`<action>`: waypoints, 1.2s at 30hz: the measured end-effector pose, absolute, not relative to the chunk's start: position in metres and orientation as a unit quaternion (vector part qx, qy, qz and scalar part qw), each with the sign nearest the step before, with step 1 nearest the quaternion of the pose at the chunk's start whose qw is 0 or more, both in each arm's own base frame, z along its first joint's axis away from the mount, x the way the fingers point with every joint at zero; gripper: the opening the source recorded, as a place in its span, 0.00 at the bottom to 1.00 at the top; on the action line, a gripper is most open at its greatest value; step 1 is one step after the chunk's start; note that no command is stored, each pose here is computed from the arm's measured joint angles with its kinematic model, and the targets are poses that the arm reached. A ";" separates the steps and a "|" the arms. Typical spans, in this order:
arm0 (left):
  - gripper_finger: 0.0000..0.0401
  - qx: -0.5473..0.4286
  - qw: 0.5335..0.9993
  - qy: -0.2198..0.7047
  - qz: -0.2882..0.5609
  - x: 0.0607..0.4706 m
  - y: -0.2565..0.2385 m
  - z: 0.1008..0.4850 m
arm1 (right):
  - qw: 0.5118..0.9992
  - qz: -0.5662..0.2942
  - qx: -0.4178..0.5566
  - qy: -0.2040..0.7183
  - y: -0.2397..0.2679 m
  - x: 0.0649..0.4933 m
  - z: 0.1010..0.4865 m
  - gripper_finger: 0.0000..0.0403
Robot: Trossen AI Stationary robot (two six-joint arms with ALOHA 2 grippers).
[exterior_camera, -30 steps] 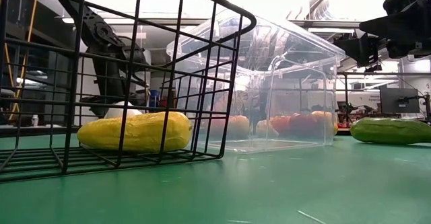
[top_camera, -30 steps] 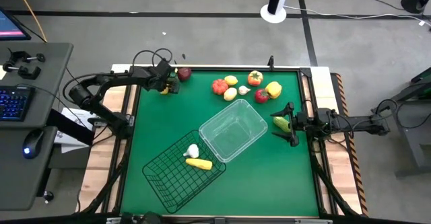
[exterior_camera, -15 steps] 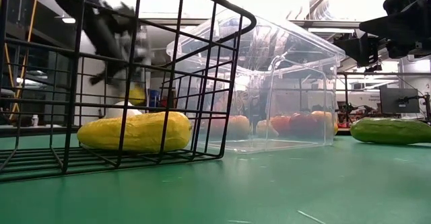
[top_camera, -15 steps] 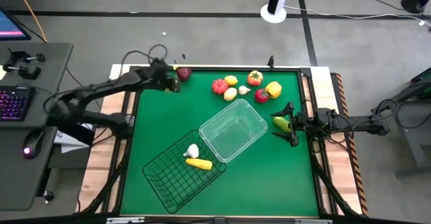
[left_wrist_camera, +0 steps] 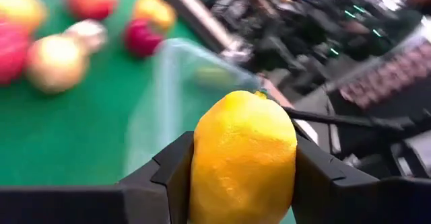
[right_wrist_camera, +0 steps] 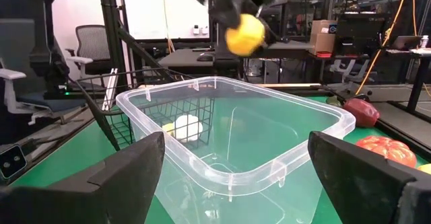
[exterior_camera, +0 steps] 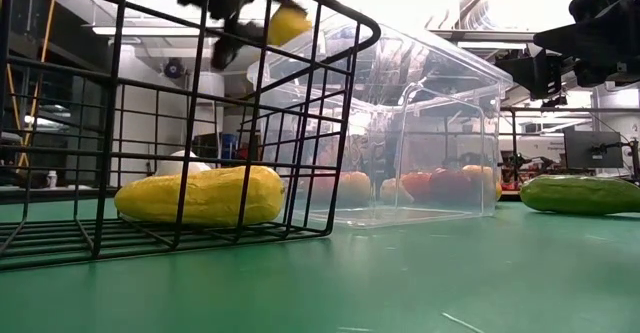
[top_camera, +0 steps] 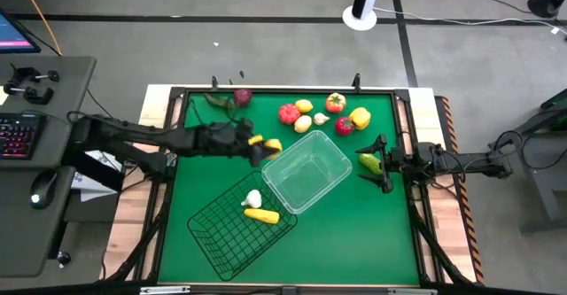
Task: Sort produce into baskets
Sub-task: Put the top left lemon into the transparent bin, then put the green chili pepper into the wire basket
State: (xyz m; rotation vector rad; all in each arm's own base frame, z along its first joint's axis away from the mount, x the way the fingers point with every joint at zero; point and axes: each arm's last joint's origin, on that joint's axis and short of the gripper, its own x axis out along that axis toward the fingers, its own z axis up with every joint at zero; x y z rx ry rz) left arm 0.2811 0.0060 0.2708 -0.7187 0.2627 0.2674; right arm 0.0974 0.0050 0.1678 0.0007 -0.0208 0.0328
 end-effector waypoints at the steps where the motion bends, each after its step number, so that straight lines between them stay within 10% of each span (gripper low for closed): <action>1: 0.42 -0.334 0.926 0.128 0.122 0.288 0.003 0.275 | 1.000 0.016 0.001 -0.010 0.005 0.097 0.168 0.89; 16: 0.75 -0.182 0.955 0.233 0.025 0.365 0.021 0.307 | 1.000 0.016 0.000 -0.010 0.005 0.097 0.168 0.89; 26: 0.76 -0.155 0.791 0.462 0.371 0.272 0.126 0.306 | 1.000 0.016 0.000 -0.010 0.005 0.097 0.168 0.89; 36: 0.76 -0.320 0.670 0.408 0.531 0.186 0.181 0.238 | 1.000 0.016 0.001 -0.010 0.005 0.097 0.168 0.89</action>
